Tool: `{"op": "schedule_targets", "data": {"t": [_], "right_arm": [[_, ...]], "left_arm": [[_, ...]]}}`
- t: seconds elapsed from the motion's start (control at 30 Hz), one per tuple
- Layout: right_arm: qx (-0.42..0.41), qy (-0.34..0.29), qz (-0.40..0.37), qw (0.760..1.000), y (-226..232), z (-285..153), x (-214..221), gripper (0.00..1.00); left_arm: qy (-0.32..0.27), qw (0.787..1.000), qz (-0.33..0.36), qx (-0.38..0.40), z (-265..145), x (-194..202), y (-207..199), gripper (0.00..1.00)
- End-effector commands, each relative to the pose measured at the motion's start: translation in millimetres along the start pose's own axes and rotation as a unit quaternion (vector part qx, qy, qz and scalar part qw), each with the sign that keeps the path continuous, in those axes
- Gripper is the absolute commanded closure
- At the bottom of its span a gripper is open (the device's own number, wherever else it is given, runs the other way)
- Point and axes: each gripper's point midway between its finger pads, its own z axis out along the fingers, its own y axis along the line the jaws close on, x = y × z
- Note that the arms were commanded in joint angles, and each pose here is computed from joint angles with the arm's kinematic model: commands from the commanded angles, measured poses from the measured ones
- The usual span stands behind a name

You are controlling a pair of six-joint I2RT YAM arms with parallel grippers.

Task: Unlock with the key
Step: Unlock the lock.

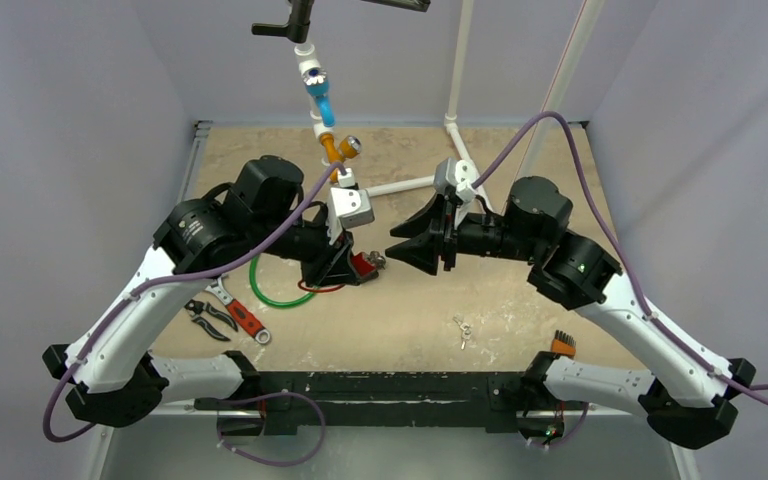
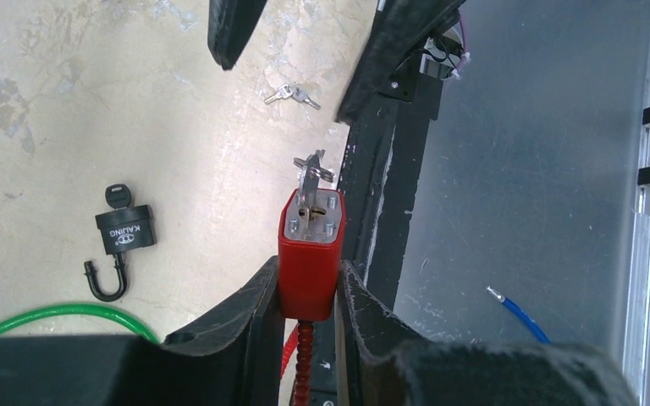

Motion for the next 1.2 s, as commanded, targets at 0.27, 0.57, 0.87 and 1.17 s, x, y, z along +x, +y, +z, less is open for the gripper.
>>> {"op": "schedule_targets", "data": {"t": [0.27,0.57,0.87,1.17], "right_arm": [[-0.100,-0.035,0.021,0.994,26.1,6.6,-23.1,0.59],[-0.119,-0.021,0.037,0.992,26.6,16.0,-13.5,0.61],[-0.124,-0.008,0.046,0.991,25.2,19.2,-3.7,0.86],[-0.140,0.014,0.062,0.988,26.7,24.2,12.0,0.99]], "left_arm": [[-0.028,0.999,0.029,0.016,-6.8,-9.1,-8.8,1.00],[-0.031,0.999,0.030,0.020,-7.6,-10.3,-10.7,1.00],[-0.032,0.999,0.034,0.019,-9.3,-9.9,-11.2,1.00],[-0.049,0.996,0.065,-0.018,-20.7,-24.9,-2.2,1.00]]}}
